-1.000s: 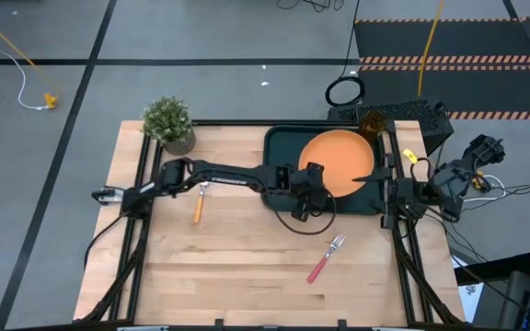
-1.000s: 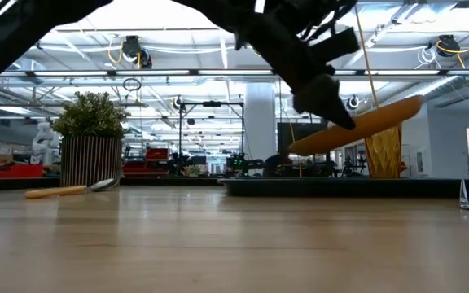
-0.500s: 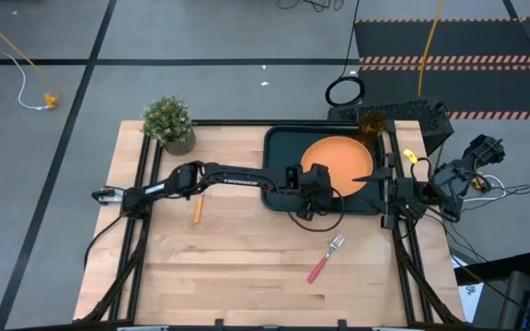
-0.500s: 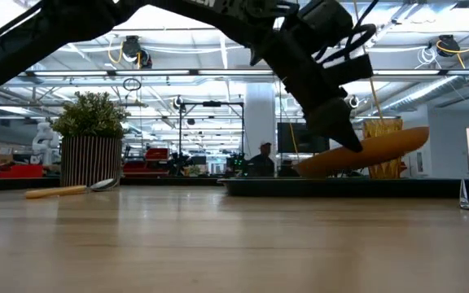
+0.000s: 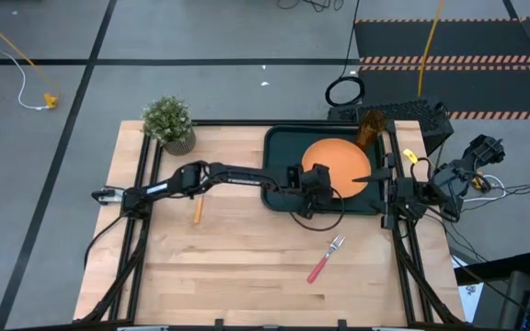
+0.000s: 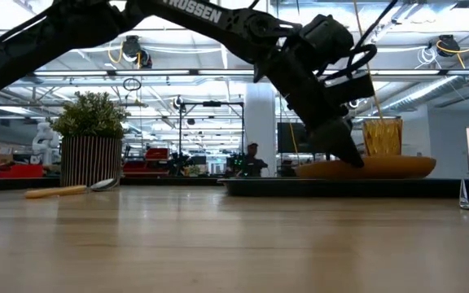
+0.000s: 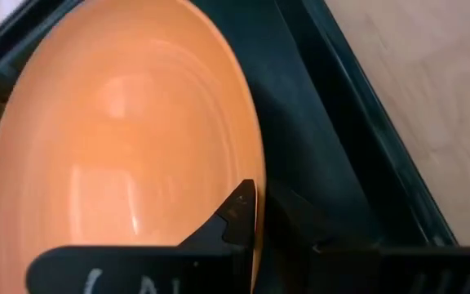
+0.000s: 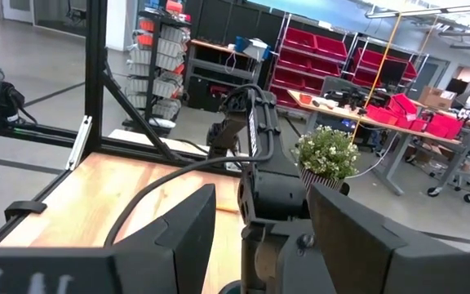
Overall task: Pick and place plate/cup/fork/spoon on tray
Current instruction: Put the orange plate on the bottom left of the brown cup, then put the pink fork on the left side of the orange plate
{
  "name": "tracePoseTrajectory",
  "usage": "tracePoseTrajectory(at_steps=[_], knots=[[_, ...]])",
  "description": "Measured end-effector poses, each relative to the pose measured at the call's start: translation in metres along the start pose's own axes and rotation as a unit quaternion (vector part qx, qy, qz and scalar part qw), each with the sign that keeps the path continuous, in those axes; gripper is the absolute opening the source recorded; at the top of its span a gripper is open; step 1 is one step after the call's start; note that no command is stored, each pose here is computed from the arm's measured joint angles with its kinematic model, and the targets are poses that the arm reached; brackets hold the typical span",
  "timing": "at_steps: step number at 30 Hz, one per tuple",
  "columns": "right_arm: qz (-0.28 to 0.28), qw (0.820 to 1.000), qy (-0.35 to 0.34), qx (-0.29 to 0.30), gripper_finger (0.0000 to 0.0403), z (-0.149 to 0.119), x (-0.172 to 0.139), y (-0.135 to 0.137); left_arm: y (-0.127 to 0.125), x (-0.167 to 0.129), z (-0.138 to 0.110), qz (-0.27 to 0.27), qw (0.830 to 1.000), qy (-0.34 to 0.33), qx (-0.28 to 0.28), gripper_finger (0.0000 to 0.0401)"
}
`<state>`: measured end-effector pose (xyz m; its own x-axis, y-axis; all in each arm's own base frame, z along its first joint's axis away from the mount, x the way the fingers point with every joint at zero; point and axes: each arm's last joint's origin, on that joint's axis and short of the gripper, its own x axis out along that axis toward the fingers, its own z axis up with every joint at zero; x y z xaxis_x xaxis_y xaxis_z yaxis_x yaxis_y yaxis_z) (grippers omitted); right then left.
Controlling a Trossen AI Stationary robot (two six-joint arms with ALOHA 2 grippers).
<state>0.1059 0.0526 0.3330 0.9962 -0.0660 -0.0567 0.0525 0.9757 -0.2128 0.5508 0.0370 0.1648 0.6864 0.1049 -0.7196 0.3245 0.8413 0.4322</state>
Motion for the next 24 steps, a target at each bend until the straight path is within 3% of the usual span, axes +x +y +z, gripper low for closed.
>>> tracePoseTrajectory(at_steps=[7, 15, 21, 24], knots=[[0.0, 1.0, 0.0, 0.0, 0.0192, 0.0, 0.0, 0.0, -0.003, 0.008, -0.004, -0.002, 1.0, 0.003, 0.0, 0.0036], [0.001, 1.0, 0.002, -0.002, 0.0192, -0.001, 0.0, 0.0, -0.008, 0.002, 0.008, 0.004, 1.0, -0.019, -0.002, 0.004], [0.001, 1.0, 0.002, 0.01, 0.0192, 0.0, 0.0, 0.0, -0.014, -0.001, 0.016, 0.007, 0.999, -0.033, -0.026, 0.0086], [0.0, 1.0, -0.001, 0.014, 0.0192, 0.0, 0.0, 0.0, -0.014, -0.008, 0.021, 0.035, 0.998, -0.017, -0.058, 0.0114]])
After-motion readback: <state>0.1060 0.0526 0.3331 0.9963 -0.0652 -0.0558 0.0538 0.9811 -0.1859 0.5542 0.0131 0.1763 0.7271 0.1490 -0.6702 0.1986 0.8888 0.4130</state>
